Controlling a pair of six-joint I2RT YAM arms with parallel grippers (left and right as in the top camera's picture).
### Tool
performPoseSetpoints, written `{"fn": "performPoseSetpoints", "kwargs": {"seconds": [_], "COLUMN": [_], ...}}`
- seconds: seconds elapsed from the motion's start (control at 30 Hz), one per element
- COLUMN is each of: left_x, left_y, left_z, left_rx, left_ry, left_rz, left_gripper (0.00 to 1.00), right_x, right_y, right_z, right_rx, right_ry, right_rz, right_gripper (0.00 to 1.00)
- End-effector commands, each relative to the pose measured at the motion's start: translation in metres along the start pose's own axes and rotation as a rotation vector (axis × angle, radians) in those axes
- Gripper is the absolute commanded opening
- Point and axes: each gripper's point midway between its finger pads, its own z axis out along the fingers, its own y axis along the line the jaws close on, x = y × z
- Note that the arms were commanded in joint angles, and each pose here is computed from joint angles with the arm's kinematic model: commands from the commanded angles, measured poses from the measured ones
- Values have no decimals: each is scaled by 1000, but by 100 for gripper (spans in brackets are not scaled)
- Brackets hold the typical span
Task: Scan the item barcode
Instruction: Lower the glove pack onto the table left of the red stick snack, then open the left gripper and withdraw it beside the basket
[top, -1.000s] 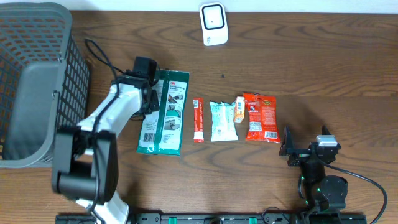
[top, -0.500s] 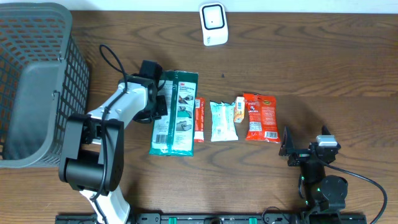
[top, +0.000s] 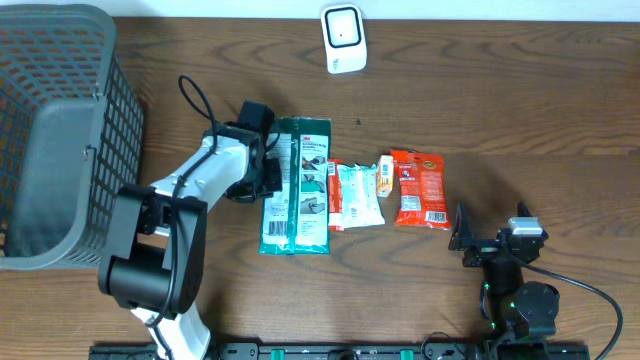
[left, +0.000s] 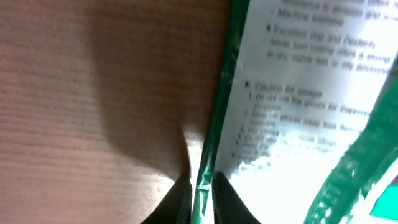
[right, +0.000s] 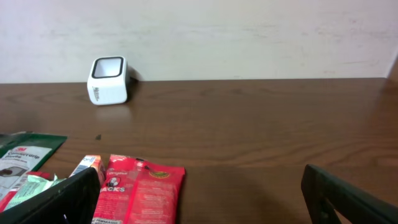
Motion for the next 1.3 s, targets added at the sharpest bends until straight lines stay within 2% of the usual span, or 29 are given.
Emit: {"fn": "performPoseSetpoints", "kwargs": {"seconds": [0.0,0.13,0.17,0.27,0.3,0.33,0.37,0.4,0.73,0.87,1.03,1.27], "left_x": [-5,-9,-8,-4,-4,-3,-3,-4,-6,-8,-6,-6], "left_y": [-1,-1,-2,-2,-2,-2,-2,-2,1,38,79,96], "left_z": [-36,-86,-97,-117,-119,-122,-122,-122,-122,-124,-125,-125], "left_rx": [17,32,42,59,60,62,62,62,46,-127,-144,-137], "left_ry": [-90,-213,-239,-281,-285,-289,-290,-294,-303,-322,-280,-265], "left_rz": [3,9,10,13,13,14,14,22,21,-22,-164,-225], "left_gripper": [15,17,22,29,43,71,80,84,85,85,85,86], "right_x": [0,0,0,0,0,0,0,0,0,0,0,0], "right_y": [-3,-3,-3,-3,-3,-3,-3,-3,-3,-3,-3,-3], "right_z": [0,0,0,0,0,0,0,0,0,0,0,0], "right_rx": [15,14,15,15,15,15,15,15,15,15,15,15], "right_ry": [-2,-2,-2,-2,-2,-2,-2,-2,-2,-2,-2,-2], "right_rz": [17,17,17,17,17,17,17,17,17,17,17,17], "right_gripper": [99,99,99,99,99,99,99,99,99,99,99,99]}}
